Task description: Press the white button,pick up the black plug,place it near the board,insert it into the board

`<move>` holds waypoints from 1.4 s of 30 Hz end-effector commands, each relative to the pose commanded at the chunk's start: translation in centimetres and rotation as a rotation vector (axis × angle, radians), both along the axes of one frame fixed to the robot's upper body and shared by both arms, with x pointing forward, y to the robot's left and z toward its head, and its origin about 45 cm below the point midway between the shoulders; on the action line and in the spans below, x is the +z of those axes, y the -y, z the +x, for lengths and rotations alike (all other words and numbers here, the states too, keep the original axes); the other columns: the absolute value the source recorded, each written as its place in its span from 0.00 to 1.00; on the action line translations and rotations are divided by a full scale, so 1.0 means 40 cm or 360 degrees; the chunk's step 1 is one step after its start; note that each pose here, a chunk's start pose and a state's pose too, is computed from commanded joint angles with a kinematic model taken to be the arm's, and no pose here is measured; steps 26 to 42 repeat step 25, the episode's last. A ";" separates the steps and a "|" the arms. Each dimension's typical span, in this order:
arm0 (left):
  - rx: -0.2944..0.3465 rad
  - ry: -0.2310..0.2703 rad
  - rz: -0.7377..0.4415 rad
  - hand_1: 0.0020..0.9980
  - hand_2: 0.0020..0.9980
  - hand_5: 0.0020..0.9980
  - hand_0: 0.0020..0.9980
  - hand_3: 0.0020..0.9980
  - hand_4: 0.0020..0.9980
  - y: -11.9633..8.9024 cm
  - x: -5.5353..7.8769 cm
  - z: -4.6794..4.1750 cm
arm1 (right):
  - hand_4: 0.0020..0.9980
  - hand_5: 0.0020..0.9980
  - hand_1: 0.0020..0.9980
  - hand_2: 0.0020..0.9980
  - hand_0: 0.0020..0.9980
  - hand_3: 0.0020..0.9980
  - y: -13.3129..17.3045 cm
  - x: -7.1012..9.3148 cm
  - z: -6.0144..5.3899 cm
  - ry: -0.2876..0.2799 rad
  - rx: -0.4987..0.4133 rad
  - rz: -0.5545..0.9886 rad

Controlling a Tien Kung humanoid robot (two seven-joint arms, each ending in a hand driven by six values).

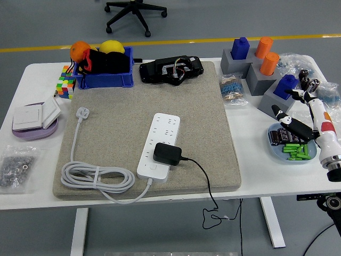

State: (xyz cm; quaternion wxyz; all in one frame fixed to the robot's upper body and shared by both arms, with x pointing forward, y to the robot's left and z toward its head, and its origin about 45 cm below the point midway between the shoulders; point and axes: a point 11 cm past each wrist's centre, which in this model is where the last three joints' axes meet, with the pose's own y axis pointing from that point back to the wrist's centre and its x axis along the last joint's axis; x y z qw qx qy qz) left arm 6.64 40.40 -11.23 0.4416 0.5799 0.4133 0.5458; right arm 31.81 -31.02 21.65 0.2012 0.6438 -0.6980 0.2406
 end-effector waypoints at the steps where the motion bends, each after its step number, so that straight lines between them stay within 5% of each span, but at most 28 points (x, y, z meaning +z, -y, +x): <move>1: -0.0001 0.0001 0.0000 0.63 0.64 0.37 0.63 0.69 0.59 0.000 0.000 0.000 | 0.82 0.55 0.81 0.81 0.88 0.75 0.000 0.000 0.000 0.0000 0.0000 0.0000; 42: 0.0001 0.0007 -0.0001 0.63 0.64 0.37 0.63 0.69 0.59 0.001 0.001 0.007 | 0.82 0.55 0.81 0.80 0.88 0.75 -0.002 0.019 0.005 0.0041 0.0014 0.0006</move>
